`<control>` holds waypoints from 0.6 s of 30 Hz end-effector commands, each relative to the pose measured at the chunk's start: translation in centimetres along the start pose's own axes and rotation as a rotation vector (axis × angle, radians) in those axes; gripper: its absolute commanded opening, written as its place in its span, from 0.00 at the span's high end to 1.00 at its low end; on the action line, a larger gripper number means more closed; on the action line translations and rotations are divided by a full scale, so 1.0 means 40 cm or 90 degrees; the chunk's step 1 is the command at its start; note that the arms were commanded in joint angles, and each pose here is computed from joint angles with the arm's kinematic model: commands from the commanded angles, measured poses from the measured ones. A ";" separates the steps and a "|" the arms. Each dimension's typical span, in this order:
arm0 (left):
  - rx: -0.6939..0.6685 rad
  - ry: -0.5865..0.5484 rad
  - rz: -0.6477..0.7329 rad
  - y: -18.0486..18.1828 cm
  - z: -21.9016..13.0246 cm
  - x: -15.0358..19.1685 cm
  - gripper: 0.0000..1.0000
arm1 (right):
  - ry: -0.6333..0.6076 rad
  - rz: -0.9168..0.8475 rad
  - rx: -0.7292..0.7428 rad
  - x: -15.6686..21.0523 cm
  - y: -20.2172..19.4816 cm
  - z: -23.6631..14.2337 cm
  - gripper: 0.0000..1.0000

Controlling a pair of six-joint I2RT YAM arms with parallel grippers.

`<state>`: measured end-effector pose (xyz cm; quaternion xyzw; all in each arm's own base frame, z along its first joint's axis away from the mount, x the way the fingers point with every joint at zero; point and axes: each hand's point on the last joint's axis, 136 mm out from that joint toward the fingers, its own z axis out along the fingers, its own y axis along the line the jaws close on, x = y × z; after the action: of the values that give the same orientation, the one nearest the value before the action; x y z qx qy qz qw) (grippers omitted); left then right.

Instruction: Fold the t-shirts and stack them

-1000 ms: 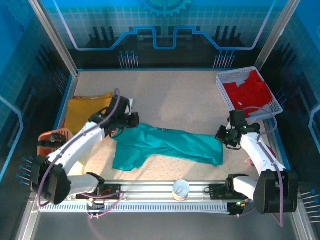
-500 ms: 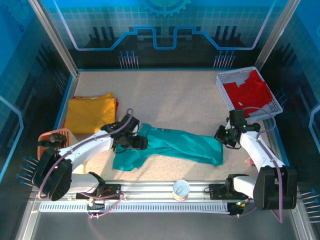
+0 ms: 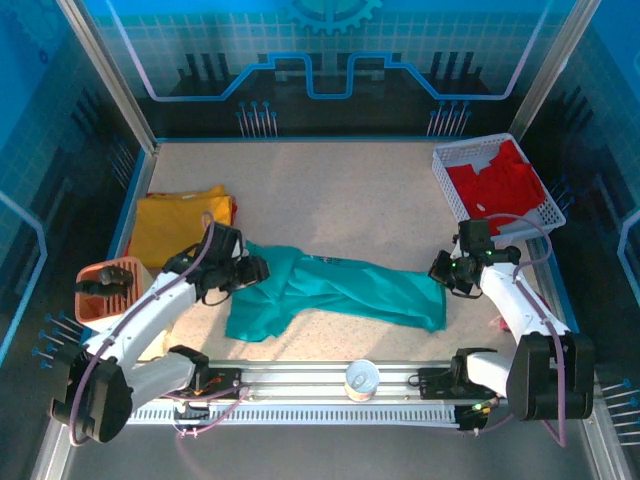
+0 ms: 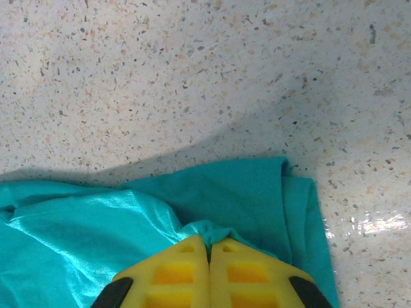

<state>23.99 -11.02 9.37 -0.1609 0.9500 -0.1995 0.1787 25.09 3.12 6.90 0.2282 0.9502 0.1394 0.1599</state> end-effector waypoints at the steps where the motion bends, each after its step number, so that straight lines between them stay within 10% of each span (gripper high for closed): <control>1: 0.005 -0.001 -0.091 0.035 0.027 0.030 0.52 | -0.001 0.008 -0.014 -0.008 0.004 -0.002 1.00; 18: 0.003 -0.031 -0.155 0.076 0.114 -0.017 0.64 | 0.002 0.011 -0.017 -0.002 0.001 0.007 1.00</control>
<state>24.99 -9.43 4.32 -0.2747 0.9232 -0.2073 0.1710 25.24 3.37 6.98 0.2267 0.9491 0.1480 0.1611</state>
